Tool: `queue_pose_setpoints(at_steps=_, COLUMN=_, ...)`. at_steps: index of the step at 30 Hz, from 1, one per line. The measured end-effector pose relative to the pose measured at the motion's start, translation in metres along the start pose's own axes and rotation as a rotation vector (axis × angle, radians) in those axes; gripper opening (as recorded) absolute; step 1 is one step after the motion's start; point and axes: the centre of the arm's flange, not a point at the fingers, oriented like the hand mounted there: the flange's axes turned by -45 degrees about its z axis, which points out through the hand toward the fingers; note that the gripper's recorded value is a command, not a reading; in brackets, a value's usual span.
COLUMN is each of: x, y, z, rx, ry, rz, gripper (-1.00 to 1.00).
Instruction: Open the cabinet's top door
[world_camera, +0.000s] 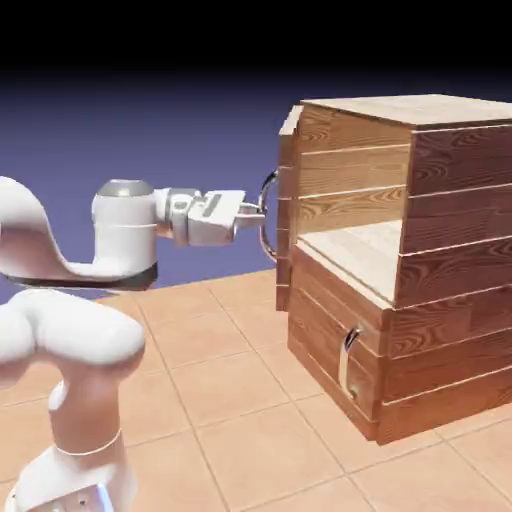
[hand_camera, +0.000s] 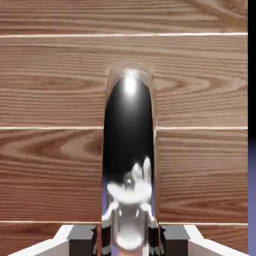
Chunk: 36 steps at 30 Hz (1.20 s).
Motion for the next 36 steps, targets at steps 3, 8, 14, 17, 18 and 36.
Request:
queue_pose_setpoints(at_steps=3, x=0.000, y=-0.009, z=-0.017, rx=-0.056, ry=0.000, rz=0.000, gripper=-1.00)
queue_pose_setpoints(at_steps=8, x=0.000, y=-0.028, z=-0.049, rx=-0.165, ry=0.000, rz=0.000, gripper=-1.00)
queue_pose_setpoints(at_steps=14, x=0.000, y=-0.061, z=-0.090, rx=-0.317, ry=0.000, rz=0.000, gripper=-1.00)
queue_pose_setpoints(at_steps=17, x=0.000, y=-0.080, z=-0.108, rx=-0.392, ry=-0.001, rz=0.000, gripper=-1.00)
queue_pose_setpoints(at_steps=18, x=0.000, y=-0.085, z=-0.114, rx=-0.413, ry=-0.011, rz=0.000, gripper=-1.00)
queue_pose_setpoints(at_steps=36, x=0.000, y=-0.083, z=-0.112, rx=-0.408, ry=-0.003, rz=0.000, gripper=-1.00)
